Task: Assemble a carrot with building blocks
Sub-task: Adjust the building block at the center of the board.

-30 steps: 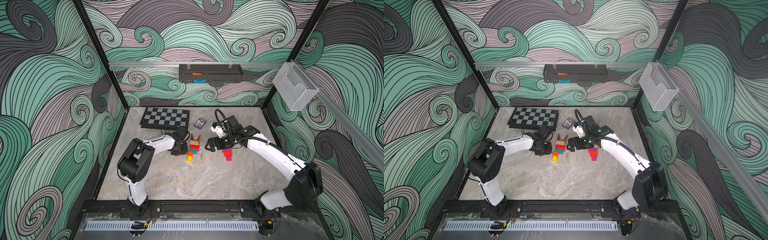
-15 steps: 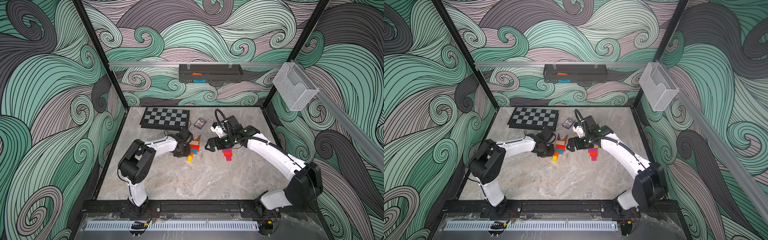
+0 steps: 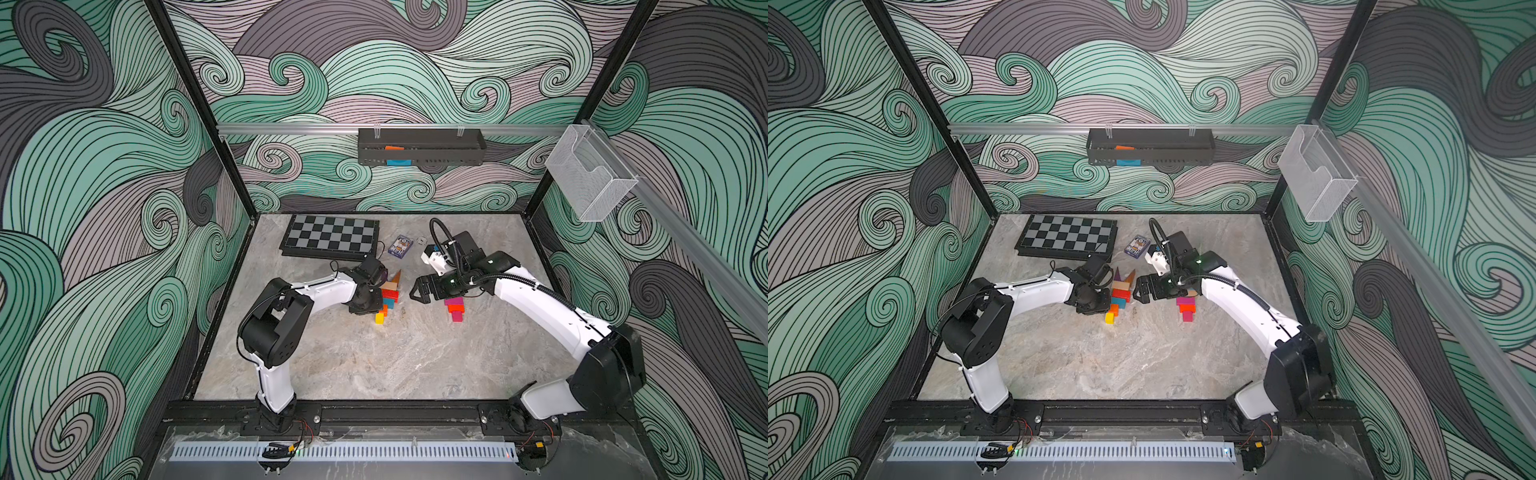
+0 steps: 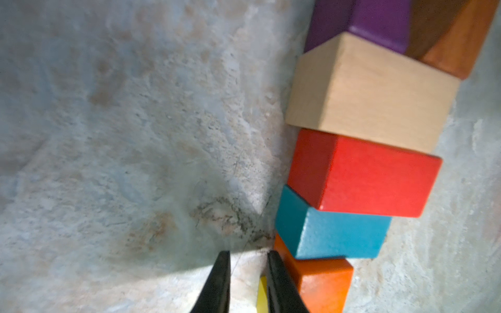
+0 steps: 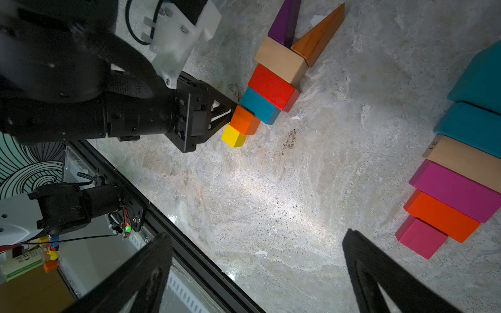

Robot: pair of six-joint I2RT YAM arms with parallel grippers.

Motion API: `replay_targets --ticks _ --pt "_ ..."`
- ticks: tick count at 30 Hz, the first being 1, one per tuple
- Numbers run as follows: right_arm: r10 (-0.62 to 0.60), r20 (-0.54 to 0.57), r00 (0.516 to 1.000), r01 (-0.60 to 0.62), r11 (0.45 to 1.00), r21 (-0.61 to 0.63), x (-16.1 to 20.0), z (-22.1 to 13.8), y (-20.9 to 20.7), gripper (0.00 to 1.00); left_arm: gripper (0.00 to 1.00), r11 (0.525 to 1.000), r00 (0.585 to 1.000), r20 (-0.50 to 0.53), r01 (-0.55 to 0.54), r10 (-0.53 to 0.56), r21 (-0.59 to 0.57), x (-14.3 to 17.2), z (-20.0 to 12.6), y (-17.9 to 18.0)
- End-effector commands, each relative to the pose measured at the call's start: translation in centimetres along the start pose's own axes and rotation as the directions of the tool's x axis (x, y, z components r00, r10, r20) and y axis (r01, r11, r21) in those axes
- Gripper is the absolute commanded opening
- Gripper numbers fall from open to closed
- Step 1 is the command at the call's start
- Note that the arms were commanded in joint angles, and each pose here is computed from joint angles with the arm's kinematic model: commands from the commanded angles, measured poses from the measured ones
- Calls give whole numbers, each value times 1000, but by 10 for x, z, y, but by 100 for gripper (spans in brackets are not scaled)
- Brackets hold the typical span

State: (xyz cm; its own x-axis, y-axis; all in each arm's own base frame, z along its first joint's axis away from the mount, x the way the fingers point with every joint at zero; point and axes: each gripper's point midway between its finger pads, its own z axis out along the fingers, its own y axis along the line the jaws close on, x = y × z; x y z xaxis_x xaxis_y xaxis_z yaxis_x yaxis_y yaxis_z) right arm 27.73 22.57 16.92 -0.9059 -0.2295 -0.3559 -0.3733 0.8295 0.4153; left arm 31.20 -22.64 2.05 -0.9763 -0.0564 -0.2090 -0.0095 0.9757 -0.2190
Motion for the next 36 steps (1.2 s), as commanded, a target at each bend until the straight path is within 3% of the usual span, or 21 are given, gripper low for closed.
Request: replay_targets --ticks 1,9,22,36 --pt "-12 -3 1000 12 1000 -15 3 1 3 99 26 999 1000 15 3 -3 -37 -3 -12 6" --pt "-8 -8 1000 8 1000 -21 4 4 3 99 27 998 999 -17 42 -43 -39 21 -15 19" --pt "-13 -19 1000 12 1000 -24 0 10 5 99 26 1000 1000 -30 -6 6 -7 19 -7 -3" --pt "7 -35 999 -7 1000 7 -5 26 -3 99 27 1000 1000 -5 -27 27 -16 10 -14 -3"
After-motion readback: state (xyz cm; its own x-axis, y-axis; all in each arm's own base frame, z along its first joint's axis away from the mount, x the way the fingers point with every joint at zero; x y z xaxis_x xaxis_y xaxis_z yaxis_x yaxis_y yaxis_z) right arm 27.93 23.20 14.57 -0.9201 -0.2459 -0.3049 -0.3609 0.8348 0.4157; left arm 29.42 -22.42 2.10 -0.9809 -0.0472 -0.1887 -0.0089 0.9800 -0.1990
